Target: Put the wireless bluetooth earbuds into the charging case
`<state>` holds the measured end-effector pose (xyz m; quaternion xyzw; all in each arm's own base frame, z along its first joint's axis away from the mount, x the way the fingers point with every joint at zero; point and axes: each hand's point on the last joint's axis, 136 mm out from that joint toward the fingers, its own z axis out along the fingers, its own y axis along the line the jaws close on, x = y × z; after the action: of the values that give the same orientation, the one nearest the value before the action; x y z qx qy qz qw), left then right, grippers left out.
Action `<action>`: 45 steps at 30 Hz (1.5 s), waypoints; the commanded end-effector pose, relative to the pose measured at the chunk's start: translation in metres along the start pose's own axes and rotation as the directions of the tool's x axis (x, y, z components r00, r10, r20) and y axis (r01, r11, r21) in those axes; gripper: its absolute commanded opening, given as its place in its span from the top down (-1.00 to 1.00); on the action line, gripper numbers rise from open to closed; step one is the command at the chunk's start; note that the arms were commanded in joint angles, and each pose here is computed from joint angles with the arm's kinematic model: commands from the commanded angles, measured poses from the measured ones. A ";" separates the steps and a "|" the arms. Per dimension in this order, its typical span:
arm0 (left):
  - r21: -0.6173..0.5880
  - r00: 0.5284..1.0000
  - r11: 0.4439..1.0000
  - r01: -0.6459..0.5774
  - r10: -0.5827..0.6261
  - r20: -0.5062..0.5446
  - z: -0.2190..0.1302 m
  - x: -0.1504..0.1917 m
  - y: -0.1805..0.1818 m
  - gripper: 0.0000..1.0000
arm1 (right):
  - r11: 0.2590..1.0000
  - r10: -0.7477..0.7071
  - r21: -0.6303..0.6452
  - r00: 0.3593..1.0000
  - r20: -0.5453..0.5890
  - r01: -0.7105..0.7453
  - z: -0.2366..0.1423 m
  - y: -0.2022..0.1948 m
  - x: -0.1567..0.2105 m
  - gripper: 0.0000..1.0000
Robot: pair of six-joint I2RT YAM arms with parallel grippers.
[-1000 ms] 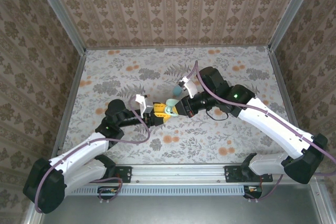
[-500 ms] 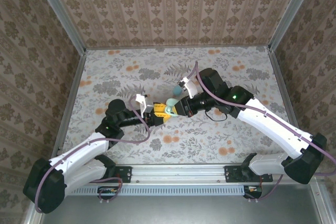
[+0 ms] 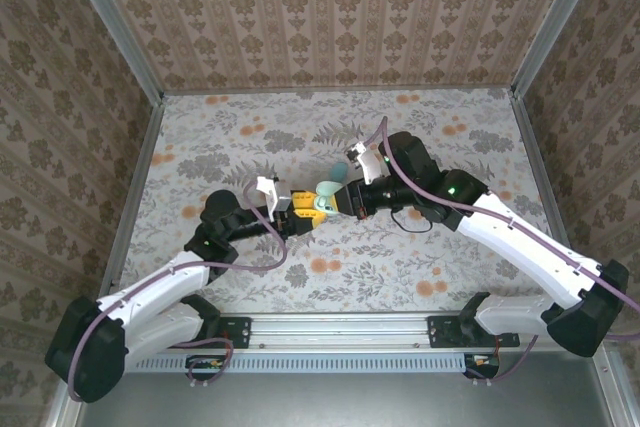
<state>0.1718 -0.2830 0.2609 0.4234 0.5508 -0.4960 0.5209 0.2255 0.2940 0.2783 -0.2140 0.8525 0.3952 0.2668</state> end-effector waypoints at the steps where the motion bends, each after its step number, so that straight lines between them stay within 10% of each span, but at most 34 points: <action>1: 0.046 0.992 0.996 -0.079 0.074 0.100 0.001 -0.028 -0.014 1.00 | 1.000 0.023 0.011 1.000 0.016 -0.024 0.006 -0.004 0.001 0.72; 45: 0.011 0.991 0.997 -0.077 0.075 0.106 -0.006 -0.022 -0.016 1.00 | 0.993 0.012 0.121 0.999 0.043 -0.017 -0.019 -0.002 -0.016 0.24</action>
<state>0.1699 -0.2803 0.2689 0.4125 0.5372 -0.4911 0.5477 0.2284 0.2858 0.2828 -0.1895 0.8713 0.3590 0.2757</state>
